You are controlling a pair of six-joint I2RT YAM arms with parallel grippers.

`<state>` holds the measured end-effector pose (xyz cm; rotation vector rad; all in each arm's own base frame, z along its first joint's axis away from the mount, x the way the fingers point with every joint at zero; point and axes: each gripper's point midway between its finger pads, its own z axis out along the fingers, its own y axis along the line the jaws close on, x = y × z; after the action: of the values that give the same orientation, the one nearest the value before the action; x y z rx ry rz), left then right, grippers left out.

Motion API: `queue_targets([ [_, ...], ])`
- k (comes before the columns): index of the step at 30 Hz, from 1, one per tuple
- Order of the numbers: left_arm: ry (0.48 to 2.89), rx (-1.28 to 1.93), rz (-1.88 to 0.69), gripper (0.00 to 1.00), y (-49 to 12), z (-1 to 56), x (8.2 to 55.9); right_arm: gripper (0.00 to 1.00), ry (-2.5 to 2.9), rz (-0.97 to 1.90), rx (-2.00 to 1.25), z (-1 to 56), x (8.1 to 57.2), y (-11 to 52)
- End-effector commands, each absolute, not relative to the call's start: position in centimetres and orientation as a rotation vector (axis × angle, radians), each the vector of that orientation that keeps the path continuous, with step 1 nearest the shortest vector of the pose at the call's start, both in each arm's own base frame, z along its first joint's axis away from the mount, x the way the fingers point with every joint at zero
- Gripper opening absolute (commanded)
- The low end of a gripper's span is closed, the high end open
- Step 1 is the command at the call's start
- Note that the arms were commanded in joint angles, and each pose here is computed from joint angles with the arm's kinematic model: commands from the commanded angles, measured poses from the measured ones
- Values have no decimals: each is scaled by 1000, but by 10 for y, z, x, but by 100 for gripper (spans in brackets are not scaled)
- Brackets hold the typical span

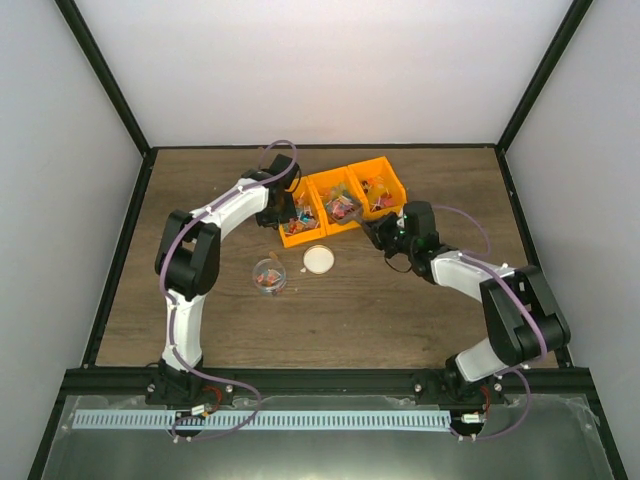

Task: Pack the candies
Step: Scoop the fake candies from the storage box, then place the fake candies in the packing bottle.

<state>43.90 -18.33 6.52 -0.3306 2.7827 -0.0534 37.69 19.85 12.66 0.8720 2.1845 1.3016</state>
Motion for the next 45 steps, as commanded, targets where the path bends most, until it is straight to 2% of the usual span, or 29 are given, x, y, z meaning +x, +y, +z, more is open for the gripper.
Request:
queue_targets([
  [1, 2805, -325, -58, 4, -189, 59, 438, 1, 2103, 1313, 806, 151, 377, 188],
  [7, 2789, -323, -52, 4, -187, 66, 438, 1, 2043, 1336, 795, 162, 371, 172],
  [9, 2784, -323, -49, 8, -186, 69, 438, 1, 2032, 1336, 788, 165, 368, 169],
  [15, 2769, -324, -35, 30, -182, 76, 437, 1, 1993, 1382, 689, 181, 354, 169],
  [24, 2680, -340, -91, 47, -178, 111, 433, 1, 1975, 1431, 513, 202, 325, 175],
  [31, 2642, -381, -107, 49, -165, 128, 417, 1, 1995, 1579, 369, 202, 288, 190],
  [45, 2670, -512, -81, 47, -111, 92, 359, 1, 2077, 1639, 80, 190, 224, 236],
])
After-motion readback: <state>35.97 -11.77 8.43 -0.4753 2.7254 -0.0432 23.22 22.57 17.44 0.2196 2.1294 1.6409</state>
